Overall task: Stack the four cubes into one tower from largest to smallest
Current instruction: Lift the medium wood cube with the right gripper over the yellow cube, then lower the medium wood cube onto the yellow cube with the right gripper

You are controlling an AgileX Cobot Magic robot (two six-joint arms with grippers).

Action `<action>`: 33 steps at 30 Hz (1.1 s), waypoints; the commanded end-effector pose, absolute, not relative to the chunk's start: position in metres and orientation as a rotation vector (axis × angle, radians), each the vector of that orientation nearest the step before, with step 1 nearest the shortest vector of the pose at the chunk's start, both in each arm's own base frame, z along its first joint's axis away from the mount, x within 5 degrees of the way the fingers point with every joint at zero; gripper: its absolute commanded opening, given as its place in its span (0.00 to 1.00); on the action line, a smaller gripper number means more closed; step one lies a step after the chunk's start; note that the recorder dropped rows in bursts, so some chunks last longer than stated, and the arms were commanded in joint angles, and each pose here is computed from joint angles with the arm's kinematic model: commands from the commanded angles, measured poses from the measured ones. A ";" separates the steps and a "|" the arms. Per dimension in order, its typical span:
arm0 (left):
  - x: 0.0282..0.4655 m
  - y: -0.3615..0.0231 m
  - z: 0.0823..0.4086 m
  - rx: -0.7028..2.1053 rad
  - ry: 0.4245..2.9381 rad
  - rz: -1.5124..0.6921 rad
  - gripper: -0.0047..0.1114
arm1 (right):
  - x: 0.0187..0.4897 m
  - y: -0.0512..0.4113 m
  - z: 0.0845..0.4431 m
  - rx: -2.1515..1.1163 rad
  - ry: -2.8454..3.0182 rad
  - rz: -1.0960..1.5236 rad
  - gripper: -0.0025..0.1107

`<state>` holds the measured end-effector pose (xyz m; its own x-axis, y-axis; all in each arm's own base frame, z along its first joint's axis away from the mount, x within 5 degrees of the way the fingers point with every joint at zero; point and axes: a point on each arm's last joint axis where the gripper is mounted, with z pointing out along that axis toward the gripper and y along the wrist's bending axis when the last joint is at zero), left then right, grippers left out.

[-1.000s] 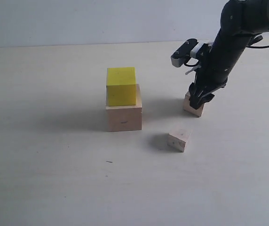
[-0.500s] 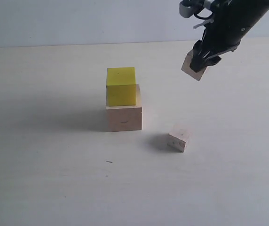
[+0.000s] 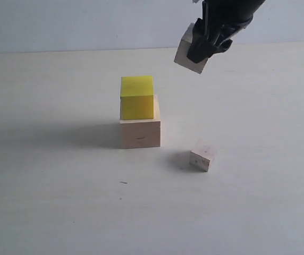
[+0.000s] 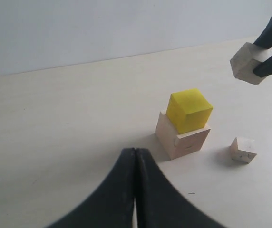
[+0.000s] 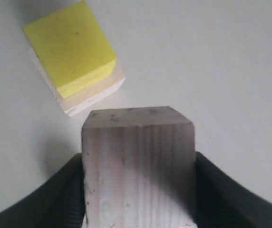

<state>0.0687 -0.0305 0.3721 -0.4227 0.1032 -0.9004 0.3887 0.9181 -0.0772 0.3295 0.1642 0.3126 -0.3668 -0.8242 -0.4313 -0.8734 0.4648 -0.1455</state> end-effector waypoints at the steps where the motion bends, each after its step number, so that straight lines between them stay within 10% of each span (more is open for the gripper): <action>1: 0.069 -0.032 0.371 0.361 2.005 -0.338 0.04 | 0.326 0.170 0.332 -1.530 2.133 0.198 0.02; 33: 0.072 -0.031 0.371 0.385 1.991 -0.288 0.04 | 0.375 0.229 0.278 -1.873 1.861 0.456 0.02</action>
